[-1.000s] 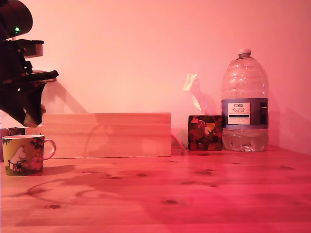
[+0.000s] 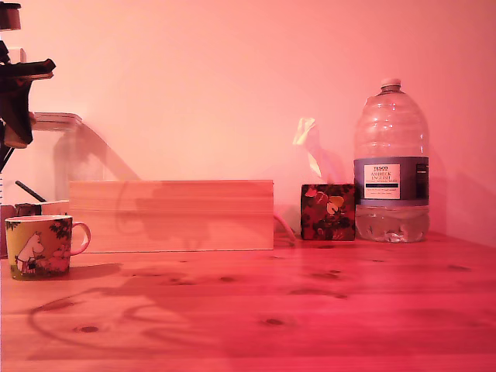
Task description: Pick up the coffee capsules from the table one by one and drop them inside the nearest coffee cup
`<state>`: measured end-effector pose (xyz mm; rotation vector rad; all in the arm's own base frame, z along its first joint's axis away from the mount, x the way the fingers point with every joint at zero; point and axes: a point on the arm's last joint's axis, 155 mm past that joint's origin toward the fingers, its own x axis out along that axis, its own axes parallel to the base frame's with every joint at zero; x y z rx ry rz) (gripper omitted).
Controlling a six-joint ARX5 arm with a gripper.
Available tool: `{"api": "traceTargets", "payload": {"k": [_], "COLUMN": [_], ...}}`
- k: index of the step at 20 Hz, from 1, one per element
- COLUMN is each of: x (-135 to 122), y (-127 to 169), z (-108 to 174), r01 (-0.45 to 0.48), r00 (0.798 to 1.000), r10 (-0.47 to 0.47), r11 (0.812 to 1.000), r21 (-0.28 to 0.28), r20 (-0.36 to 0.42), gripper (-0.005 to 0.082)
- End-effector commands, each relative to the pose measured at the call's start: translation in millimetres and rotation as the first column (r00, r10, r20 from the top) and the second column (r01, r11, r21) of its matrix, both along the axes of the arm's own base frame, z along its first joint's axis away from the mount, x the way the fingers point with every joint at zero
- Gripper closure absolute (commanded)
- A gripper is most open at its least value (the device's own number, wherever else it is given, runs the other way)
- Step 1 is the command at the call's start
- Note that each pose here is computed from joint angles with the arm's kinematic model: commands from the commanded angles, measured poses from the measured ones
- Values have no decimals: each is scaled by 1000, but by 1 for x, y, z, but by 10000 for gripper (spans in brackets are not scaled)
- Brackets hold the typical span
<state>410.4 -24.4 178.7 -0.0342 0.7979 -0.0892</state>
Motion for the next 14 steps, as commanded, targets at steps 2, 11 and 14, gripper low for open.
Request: {"api": "traceTargets", "payload": {"k": [2,11,14], "x": [1,15,27], "y": [-1,-6,-6], "z": [-9,-36,-42], "r01": [10,25,23], "r00": [1000,995,989], "r10": [-10,-23,-20], "r11": [1000,1000,1000], "r21": [7,13,17], "r20": [-14,-94,-149], "gripper": [569,569,569]}}
